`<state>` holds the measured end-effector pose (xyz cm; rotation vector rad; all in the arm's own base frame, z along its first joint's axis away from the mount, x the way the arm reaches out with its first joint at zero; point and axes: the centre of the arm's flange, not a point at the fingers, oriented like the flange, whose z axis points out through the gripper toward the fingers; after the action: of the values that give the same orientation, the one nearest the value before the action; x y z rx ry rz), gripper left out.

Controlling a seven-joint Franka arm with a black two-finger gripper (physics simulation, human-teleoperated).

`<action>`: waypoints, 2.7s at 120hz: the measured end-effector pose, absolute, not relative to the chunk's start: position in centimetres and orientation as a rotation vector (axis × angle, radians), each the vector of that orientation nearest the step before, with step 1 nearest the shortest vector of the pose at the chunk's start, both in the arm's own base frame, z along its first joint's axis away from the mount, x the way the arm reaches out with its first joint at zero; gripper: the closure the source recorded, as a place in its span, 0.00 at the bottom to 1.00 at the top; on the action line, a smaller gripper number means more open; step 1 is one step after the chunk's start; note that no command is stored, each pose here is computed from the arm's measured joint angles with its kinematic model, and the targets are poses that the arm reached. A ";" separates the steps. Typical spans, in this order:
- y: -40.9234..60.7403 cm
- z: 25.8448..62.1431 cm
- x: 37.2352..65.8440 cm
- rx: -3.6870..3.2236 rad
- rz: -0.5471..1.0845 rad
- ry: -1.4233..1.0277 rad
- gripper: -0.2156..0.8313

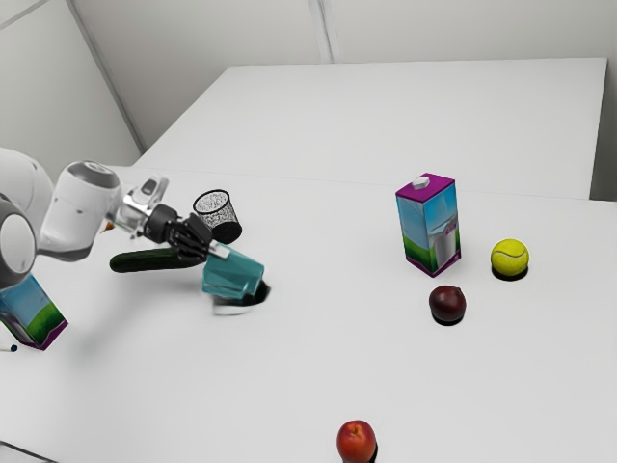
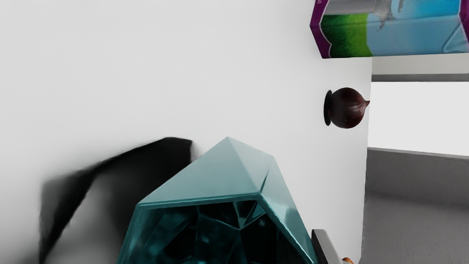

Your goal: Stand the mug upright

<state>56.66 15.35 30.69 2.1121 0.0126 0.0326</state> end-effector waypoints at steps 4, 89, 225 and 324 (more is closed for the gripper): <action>15.3 31.6 56.7 2.116 0.049 0.001 0.93; 4.3 43.2 59.7 2.993 -0.037 -0.511 0.95; 0.6 45.0 61.0 3.155 0.100 -0.243 0.29; 0.2 60.4 58.9 3.096 0.057 -0.155 0.21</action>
<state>58.89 0.21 60.40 3.0965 -0.1552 0.0572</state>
